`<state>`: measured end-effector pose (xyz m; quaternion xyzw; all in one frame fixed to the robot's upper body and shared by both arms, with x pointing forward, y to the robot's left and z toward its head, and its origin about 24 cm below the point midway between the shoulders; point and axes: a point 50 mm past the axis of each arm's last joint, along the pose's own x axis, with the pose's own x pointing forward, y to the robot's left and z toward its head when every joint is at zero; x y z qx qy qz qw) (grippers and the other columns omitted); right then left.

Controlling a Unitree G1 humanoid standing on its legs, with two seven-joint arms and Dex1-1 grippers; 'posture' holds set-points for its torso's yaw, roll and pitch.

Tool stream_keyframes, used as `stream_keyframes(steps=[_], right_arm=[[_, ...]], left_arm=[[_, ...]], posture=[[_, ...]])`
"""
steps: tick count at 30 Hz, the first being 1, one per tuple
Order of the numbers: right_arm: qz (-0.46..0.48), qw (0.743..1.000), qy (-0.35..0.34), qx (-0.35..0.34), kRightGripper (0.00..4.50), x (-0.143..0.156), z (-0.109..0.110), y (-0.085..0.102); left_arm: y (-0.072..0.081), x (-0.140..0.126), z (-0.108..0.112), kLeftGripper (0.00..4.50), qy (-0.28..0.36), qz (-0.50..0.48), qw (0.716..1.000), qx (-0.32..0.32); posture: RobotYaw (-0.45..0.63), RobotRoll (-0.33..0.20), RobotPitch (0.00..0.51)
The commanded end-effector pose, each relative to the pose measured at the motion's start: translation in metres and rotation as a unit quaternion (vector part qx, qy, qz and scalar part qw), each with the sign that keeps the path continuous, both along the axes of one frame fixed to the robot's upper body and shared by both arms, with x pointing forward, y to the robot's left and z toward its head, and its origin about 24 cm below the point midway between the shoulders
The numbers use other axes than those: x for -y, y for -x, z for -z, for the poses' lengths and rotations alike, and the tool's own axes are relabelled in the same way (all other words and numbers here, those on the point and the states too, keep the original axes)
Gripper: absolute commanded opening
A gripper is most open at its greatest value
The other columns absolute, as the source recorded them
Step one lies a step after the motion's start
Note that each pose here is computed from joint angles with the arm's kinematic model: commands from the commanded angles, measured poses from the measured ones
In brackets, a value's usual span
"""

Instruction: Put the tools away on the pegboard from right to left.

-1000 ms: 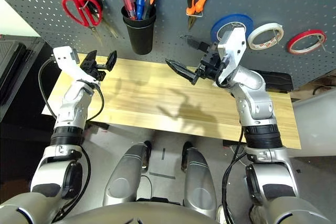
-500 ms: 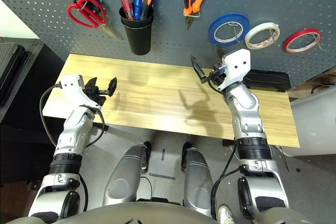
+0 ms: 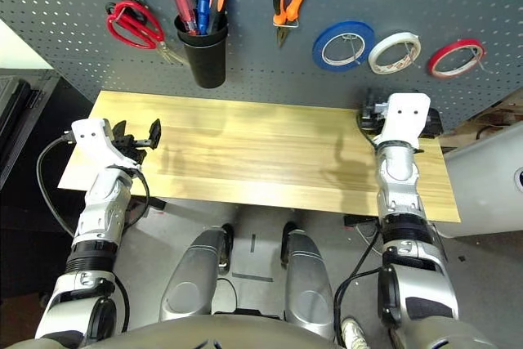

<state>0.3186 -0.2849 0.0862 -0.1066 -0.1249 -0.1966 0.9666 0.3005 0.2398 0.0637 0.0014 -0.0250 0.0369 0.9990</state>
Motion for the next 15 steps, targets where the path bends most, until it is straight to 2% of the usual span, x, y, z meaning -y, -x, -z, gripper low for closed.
stream_keyframes(steps=[1,8,15], right_arm=[[0.039,0.999,-0.005,-0.001,4.5,0.016,0.003,0.005],[0.064,0.998,-0.006,0.001,4.5,0.028,0.003,0.006],[0.056,0.998,-0.017,0.013,4.5,0.026,0.002,0.002]], left_arm=[[0.001,-0.005,0.005,4.45,0.002,-0.011,1.0,-0.006],[-0.003,-0.009,-0.007,4.45,0.001,-0.012,1.0,0.016],[-0.001,-0.017,-0.018,4.45,-0.013,-0.024,0.999,0.039]], posture=[[0.12,0.0,0.195],[0.13,0.0,0.208],[0.14,0.0,0.212]])
